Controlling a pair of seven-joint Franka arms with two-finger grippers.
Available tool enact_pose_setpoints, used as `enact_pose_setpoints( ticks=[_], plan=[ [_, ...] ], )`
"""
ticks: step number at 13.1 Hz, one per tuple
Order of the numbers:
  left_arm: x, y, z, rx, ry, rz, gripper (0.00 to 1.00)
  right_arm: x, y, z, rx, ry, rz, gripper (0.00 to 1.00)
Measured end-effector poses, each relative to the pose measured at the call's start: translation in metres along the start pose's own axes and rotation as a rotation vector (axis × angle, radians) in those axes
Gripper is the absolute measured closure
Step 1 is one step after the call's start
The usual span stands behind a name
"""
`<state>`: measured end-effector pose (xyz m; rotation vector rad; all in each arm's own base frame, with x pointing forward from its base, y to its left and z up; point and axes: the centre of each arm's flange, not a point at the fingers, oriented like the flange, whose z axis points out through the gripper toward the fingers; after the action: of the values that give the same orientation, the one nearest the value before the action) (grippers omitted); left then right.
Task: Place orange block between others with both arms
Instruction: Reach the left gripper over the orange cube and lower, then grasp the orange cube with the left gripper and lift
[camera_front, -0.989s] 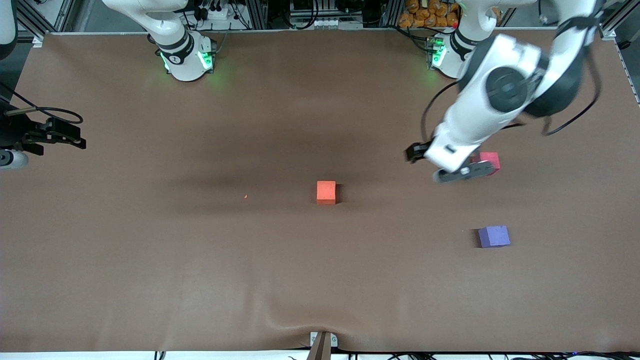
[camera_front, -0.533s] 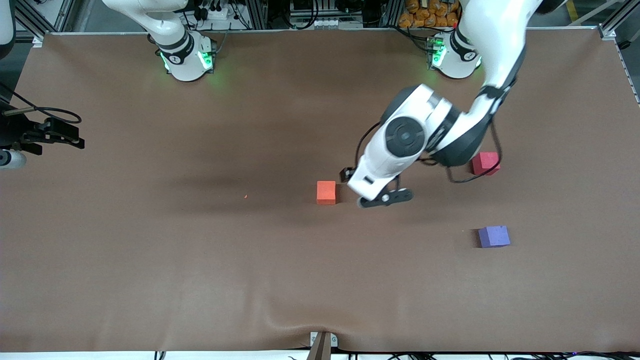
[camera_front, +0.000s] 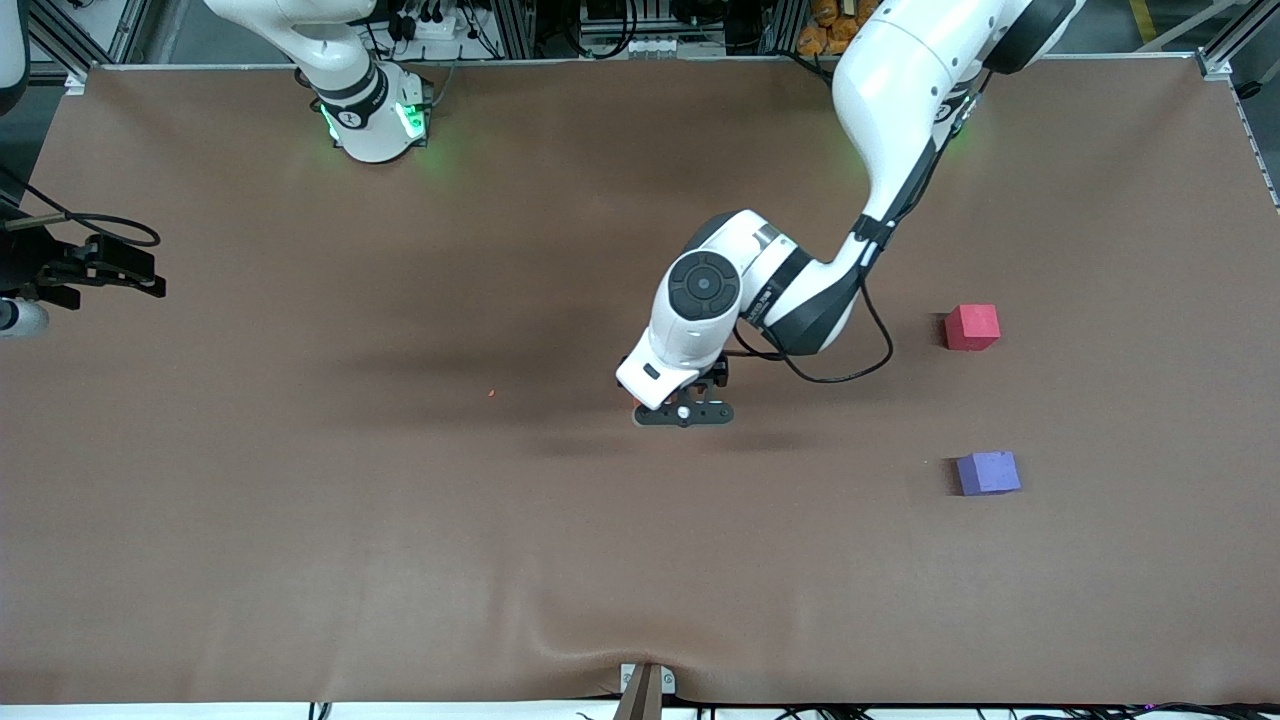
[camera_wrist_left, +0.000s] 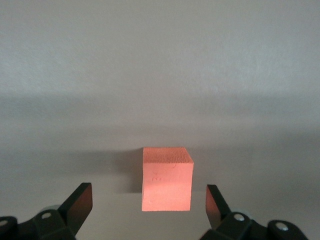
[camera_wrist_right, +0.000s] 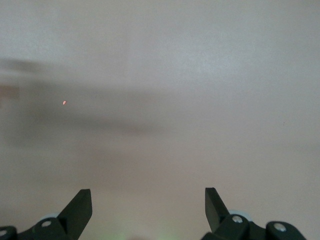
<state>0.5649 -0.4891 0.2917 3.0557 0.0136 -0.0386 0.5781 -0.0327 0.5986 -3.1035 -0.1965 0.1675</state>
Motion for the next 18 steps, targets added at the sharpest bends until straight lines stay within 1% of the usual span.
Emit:
enact_pose_setpoints(
  ticks=[4, 6, 8, 12, 13, 14, 15, 17, 18],
  plan=[
    [-0.007, 0.001, 0.050, 0.025, -0.046, 0.008, 0.00, -0.002, -0.004, -0.006, -0.003, -0.001, -0.006, 0.00],
    [-0.009, 0.002, 0.068, 0.025, -0.053, 0.011, 0.00, -0.003, -0.007, -0.010, -0.003, -0.005, -0.012, 0.00],
    [-0.017, 0.012, 0.078, 0.014, -0.045, 0.015, 0.00, -0.003, -0.008, -0.009, -0.003, -0.008, -0.014, 0.00],
    [-0.028, 0.023, 0.084, 0.014, -0.048, 0.032, 0.00, -0.003, -0.013, -0.009, -0.003, -0.010, -0.021, 0.00],
    [-0.027, 0.022, 0.085, 0.016, -0.048, 0.033, 0.04, -0.003, -0.013, -0.009, -0.003, -0.010, -0.022, 0.00],
    [-0.027, 0.021, 0.087, 0.019, -0.049, 0.031, 0.04, -0.002, -0.013, -0.009, -0.003, -0.010, -0.022, 0.00],
    [-0.026, 0.020, 0.089, 0.022, -0.051, 0.030, 0.14, -0.002, -0.013, -0.009, -0.003, -0.010, -0.023, 0.00],
    [-0.026, 0.018, 0.093, 0.025, -0.054, 0.028, 0.39, -0.002, -0.015, -0.009, -0.004, -0.010, -0.025, 0.00],
    [-0.025, 0.018, 0.092, 0.025, -0.054, 0.024, 0.43, -0.002, -0.016, -0.009, -0.004, -0.011, -0.026, 0.00]
  ],
)
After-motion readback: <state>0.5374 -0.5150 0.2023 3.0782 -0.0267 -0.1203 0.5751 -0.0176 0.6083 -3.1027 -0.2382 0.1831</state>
